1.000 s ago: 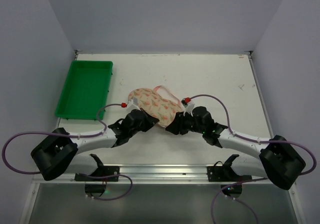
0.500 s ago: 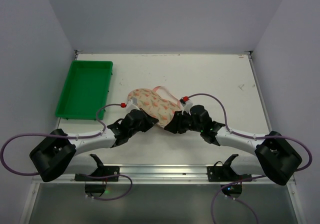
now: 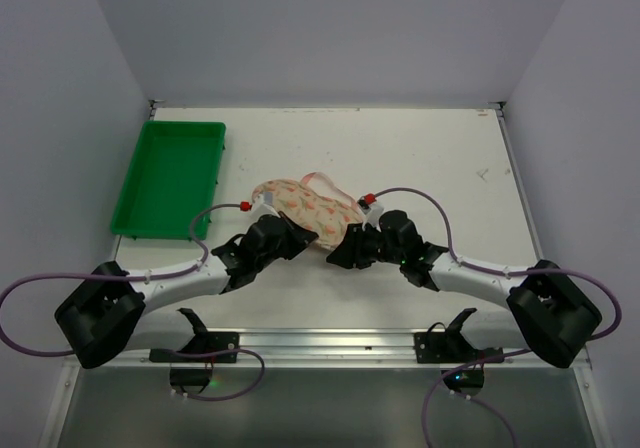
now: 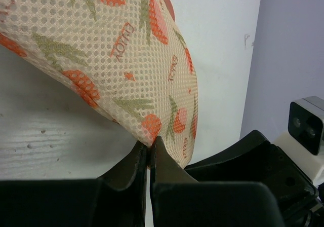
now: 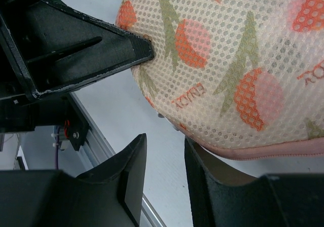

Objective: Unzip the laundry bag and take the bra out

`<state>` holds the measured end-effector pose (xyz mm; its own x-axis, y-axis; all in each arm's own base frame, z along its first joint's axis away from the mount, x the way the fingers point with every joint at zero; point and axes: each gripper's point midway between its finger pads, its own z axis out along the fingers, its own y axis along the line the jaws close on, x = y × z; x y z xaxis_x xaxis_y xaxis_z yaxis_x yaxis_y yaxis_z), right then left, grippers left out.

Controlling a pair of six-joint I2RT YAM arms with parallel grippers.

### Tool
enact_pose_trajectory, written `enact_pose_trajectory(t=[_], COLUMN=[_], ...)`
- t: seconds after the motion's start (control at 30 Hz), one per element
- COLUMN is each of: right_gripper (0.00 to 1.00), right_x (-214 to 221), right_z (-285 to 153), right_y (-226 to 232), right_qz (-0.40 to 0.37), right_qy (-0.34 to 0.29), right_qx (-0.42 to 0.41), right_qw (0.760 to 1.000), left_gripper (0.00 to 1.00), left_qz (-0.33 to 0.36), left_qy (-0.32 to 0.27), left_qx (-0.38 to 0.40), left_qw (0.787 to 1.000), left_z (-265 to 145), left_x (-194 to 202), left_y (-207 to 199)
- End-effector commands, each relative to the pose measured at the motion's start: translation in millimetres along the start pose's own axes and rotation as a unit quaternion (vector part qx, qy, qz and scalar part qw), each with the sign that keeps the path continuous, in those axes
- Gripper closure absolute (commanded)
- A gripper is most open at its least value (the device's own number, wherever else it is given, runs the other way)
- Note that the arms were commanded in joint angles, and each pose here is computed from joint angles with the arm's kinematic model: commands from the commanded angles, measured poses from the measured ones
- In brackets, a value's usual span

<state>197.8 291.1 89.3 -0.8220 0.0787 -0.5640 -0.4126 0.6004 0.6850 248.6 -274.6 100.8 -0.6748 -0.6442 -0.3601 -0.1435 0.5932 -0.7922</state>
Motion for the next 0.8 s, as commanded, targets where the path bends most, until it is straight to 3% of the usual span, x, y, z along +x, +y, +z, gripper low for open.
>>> enact_pose_trajectory(t=[0.0, 0.23, 0.63, 0.77], right_gripper=[0.61, 0.53, 0.54, 0.58], right_x=[-18, -29, -45, -44], right_z=[4, 2, -1, 2], right_y=[14, 17, 27, 23], right_qz=[-0.004, -0.02, -0.038, -0.039], right_qy=[-0.023, -0.04, -0.058, -0.054], right_qx=[-0.019, -0.015, -0.015, -0.01], right_qw=[1.0, 0.999, 0.997, 0.998], left_gripper=[1.0, 1.0, 1.0, 1.0], left_qz=[-0.013, -0.004, 0.016, 0.019], left_qy=[-0.017, -0.002, 0.022, 0.024], left_qx=[0.032, 0.028, 0.022, 0.026], left_qw=[0.999, 1.0, 0.999, 0.999], left_z=[-5, -6, -4, -5], left_x=[-12, -6, 4, 4], left_y=[-23, -18, -12, -15])
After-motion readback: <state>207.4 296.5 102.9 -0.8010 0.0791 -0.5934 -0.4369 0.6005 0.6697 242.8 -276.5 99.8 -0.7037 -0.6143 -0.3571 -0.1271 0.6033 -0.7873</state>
